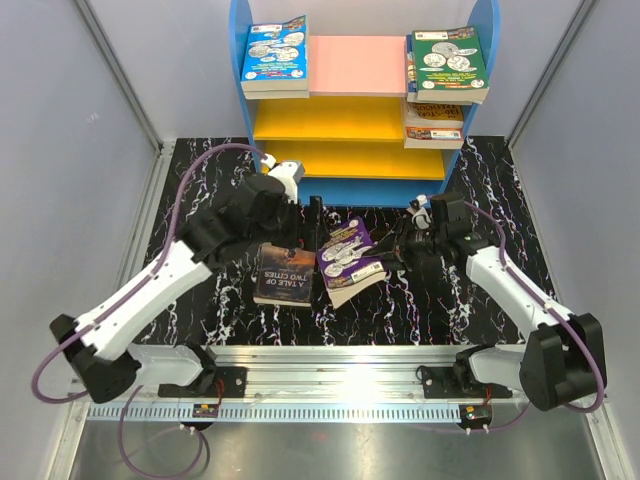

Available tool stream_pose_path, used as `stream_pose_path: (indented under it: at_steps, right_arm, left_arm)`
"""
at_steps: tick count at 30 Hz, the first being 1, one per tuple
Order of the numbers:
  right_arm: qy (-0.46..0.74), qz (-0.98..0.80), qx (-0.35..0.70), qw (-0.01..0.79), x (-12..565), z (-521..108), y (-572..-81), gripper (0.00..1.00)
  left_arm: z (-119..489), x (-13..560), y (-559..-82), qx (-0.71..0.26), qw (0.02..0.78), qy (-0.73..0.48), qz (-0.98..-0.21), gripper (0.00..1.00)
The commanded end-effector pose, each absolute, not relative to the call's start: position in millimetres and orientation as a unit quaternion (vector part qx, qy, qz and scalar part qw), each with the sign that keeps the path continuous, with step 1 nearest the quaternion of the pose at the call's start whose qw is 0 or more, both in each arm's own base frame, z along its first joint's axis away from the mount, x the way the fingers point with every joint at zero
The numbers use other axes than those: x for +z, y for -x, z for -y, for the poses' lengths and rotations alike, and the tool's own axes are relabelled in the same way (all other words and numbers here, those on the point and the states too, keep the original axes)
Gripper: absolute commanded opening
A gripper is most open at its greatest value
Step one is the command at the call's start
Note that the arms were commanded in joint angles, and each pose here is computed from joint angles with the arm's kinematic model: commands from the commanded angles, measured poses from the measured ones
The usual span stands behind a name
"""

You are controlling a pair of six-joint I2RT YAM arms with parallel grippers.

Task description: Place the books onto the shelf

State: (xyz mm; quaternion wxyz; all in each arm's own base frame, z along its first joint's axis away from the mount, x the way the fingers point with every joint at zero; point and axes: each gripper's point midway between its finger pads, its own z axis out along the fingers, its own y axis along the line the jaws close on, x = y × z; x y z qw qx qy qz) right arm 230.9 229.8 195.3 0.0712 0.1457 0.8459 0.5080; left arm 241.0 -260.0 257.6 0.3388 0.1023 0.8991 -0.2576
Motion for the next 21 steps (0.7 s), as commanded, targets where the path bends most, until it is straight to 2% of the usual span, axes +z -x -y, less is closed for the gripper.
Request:
stream_pose_path:
  at_steps: [1,6,10,15,21]
  right_arm:
    - [-0.128,-0.846,0.515,0.054,203,-236,-230,0.0]
    - [-0.125,-0.846,0.515,0.056,213,-238,-237,0.0]
    - [-0.121,-0.844,0.519,0.062,225,-239,-239,0.0]
    - [-0.12,-0.844,0.519,0.067,236,-238,-237,0.0]
    - [-0.121,-0.842,0.522,0.063,242,-237,-233,0.0]
  left_arm:
    - [247,286,-234,-0.205,0.408,-0.177,-0.872,0.97]
    - [299,294,-200,-0.213,0.416,-0.285,-0.837,0.97]
    - [334,274,-176,-0.193,0.404,-0.345,-0.825,0.98]
    - [356,245,-164,-0.154,0.384,-0.385,-0.825,0.99]
    - [350,233,-172,-0.094,0.401,-0.377,-0.829,0.98]
